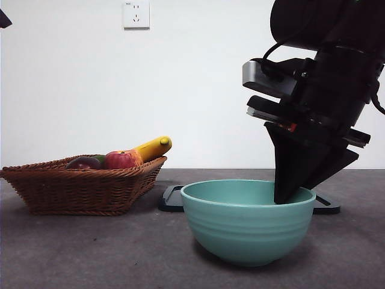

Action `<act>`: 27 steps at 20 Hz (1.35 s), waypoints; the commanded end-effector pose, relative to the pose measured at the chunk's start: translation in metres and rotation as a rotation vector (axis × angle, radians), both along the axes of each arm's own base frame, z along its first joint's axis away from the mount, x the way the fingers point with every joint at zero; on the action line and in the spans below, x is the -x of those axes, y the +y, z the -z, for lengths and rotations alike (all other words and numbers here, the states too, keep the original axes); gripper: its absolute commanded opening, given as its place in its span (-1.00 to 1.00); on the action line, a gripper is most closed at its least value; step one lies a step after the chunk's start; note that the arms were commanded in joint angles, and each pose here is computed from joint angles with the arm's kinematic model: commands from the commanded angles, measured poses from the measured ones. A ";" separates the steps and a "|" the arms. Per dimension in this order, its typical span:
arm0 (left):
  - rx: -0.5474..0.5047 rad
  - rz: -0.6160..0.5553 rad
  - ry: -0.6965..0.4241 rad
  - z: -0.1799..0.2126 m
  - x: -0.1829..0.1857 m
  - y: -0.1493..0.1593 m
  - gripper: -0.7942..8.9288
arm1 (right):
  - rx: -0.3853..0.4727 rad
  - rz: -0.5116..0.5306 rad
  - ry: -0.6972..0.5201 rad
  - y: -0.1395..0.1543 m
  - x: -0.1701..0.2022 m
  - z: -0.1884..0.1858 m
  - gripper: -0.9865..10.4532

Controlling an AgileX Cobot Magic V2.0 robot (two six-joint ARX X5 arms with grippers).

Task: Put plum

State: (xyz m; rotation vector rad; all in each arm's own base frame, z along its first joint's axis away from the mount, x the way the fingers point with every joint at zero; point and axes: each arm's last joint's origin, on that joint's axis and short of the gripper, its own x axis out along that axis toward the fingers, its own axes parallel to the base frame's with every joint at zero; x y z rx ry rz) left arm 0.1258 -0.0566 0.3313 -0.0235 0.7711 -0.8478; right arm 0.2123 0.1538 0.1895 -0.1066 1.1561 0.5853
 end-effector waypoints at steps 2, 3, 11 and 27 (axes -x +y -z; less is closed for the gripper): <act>0.003 0.014 -0.021 -0.004 -0.001 -0.001 0.00 | -0.006 0.016 0.011 0.004 -0.001 0.000 -0.33; 0.003 0.014 -0.021 -0.004 -0.001 -0.001 0.00 | -0.010 0.017 0.006 0.004 -0.001 -0.002 -0.28; 0.003 0.014 -0.021 -0.004 -0.001 -0.001 0.00 | -0.110 0.019 -0.179 -0.009 0.016 -0.077 -0.27; 0.001 0.014 -0.015 -0.004 0.000 -0.001 0.00 | -0.323 -0.119 -0.199 -0.072 0.114 -0.142 -0.27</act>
